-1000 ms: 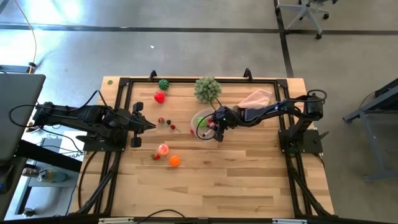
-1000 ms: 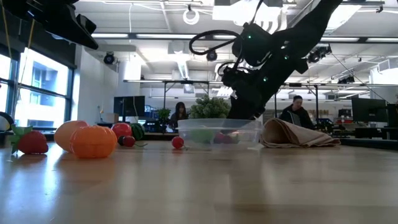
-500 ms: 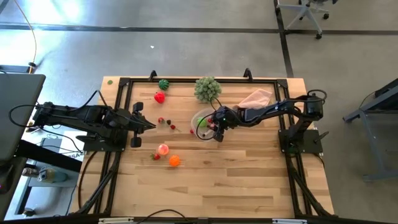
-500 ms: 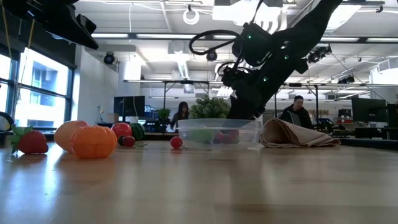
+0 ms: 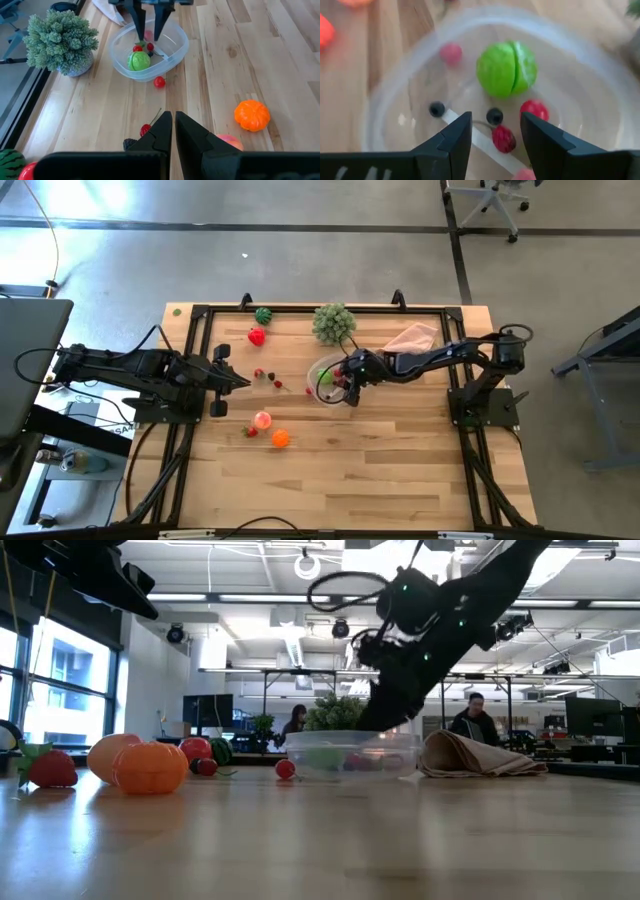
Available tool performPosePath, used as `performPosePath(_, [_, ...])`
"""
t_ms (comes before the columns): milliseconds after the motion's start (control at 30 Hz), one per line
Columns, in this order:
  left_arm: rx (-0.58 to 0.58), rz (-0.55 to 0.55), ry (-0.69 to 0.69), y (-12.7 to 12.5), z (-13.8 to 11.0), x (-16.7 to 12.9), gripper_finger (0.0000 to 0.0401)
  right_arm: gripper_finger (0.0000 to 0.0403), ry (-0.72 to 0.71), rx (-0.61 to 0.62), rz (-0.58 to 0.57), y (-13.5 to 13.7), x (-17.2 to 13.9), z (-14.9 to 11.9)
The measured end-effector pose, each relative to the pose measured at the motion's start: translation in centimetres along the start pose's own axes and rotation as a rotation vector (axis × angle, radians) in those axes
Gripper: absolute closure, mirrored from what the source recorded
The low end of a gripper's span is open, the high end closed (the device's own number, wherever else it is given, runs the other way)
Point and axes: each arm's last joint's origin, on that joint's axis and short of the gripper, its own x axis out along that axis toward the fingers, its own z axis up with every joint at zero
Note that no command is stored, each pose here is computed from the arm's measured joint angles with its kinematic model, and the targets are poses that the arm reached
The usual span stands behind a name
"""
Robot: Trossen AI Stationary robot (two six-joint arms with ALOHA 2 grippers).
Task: Pick and placing Produce into tupperware
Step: Put the pumpkin into the container
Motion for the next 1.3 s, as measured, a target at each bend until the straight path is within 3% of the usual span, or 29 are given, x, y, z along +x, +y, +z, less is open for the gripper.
performPosePath(167, [0.000,0.000,0.000,0.0,0.0,0.0,0.0387,0.0240,-0.106,-0.011,0.013,0.2,-3.2,1.9])
performPosePath(400, [0.000,0.000,0.000,0.0,0.0,0.0,0.0387,0.0240,-0.198,0.009,0.031,0.3,-10.1,3.4])
performPosePath(700, [0.000,0.000,0.000,0.0,0.0,0.0,0.0387,0.0243,-0.119,0.062,0.069,1.6,-17.0,1.3])
performPosePath(867, [0.000,0.000,0.000,0.0,0.0,0.0,0.0387,0.0264,-0.104,0.081,0.044,2.7,-20.1,-0.4])
performPosePath(1100, [0.000,0.000,0.000,0.0,0.0,0.0,0.0387,0.0298,-0.101,0.090,-0.056,4.0,-22.5,-2.6])
performPosePath(1300, [0.000,0.000,0.000,0.0,0.0,0.0,0.0387,0.0306,-0.160,-0.011,-0.202,4.4,-21.7,-3.8])
